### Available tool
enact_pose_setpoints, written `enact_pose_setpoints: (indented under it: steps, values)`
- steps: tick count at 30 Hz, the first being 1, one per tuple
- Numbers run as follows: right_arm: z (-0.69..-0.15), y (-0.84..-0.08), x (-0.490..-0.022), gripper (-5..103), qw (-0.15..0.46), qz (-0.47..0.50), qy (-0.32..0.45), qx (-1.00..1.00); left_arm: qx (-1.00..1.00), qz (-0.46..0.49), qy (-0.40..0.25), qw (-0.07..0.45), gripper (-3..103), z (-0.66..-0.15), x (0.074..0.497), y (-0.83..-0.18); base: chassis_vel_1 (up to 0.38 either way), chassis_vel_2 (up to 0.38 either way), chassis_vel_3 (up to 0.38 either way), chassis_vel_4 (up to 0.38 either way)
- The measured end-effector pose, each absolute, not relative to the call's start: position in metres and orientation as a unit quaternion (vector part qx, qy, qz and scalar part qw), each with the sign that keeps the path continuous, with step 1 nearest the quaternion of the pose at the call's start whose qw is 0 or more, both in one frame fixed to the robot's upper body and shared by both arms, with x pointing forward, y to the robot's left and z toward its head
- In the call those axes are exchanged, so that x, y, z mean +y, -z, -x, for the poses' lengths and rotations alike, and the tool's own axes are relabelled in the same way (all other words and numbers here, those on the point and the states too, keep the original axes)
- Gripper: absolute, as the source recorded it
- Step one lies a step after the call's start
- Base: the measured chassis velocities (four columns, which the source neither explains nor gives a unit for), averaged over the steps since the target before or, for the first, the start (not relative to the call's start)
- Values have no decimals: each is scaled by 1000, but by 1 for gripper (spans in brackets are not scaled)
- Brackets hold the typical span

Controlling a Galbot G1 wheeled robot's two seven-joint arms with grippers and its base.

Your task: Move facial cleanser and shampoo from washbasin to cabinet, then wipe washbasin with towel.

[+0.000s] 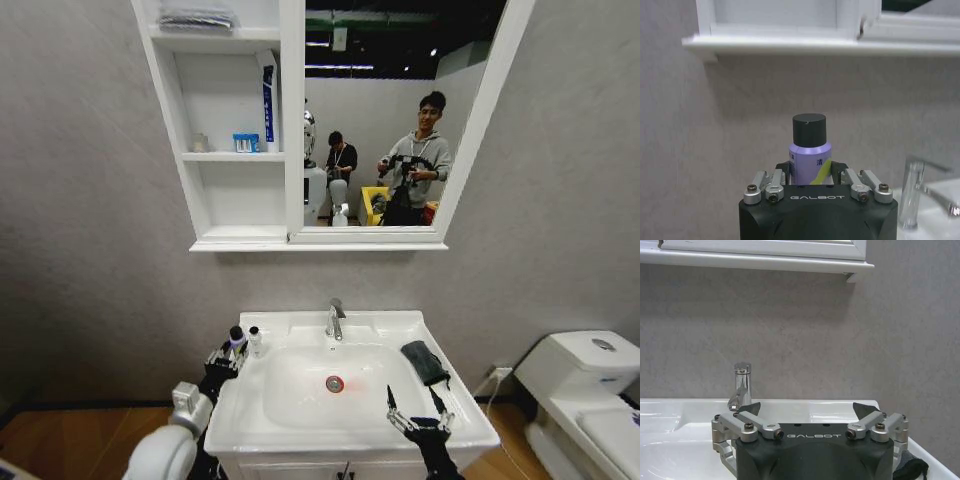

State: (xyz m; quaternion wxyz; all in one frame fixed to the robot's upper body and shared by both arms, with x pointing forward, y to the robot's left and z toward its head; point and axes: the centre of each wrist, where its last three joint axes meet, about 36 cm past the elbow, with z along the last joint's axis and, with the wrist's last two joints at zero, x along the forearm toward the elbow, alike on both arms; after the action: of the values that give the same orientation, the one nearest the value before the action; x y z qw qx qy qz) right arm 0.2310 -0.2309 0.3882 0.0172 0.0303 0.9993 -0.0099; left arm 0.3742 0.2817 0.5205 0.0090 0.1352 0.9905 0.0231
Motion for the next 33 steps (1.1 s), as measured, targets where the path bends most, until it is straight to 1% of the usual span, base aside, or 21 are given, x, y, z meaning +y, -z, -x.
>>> enact_pose_setpoints:
  steps: [3,4,6,7,8,11,12,16,21,25,27,28,33]
  values:
    - [-231,-387,-230,100,16,-29,10,999,987,-162,-11,6,42,-373,289,-599,0,0,0,0]
    - [-231,-387,-230,100,16,-29,10,999,987,-162,-11,6,42,-373,289,-599,0,0,0,0]
    - [-230,-386,-229,100,15,-30,11,999,985,-169,-16,-7,42,-378,296,-648,0,0,0,0]
    - [-230,-386,-229,100,14,-30,11,999,985,-169,-20,-5,42,-382,299,-667,0,0,0,0]
    - [-230,-386,-229,100,14,-30,11,999,985,-169,-20,-5,42,-382,299,-667,0,0,0,0]
    - [-226,-383,-229,100,12,-32,12,999,987,-154,-43,13,42,-403,315,-720,0,0,0,0]
    - [-226,-383,-229,100,12,-32,12,999,987,-154,-43,13,42,-403,315,-720,0,0,0,0]
    - [-224,-379,-230,100,8,-33,15,999,988,-146,-40,13,42,-424,325,-758,0,0,0,0]
    - [-226,-377,-227,100,8,-32,15,999,989,-144,-24,15,42,-449,321,-781,0,0,0,0]
    - [-227,-376,-226,100,7,-31,15,999,989,-145,-21,12,42,-466,315,-786,0,0,0,0]
    - [-227,-375,-227,100,6,-31,16,999,990,-134,-27,12,42,-486,310,-791,0,0,0,0]
    - [-227,-375,-227,100,6,-31,16,999,990,-134,-27,12,42,-486,310,-791,0,0,0,0]
    - [-227,-373,-230,100,3,-32,18,999,993,-113,-30,11,42,-524,303,-802,0,0,0,0]
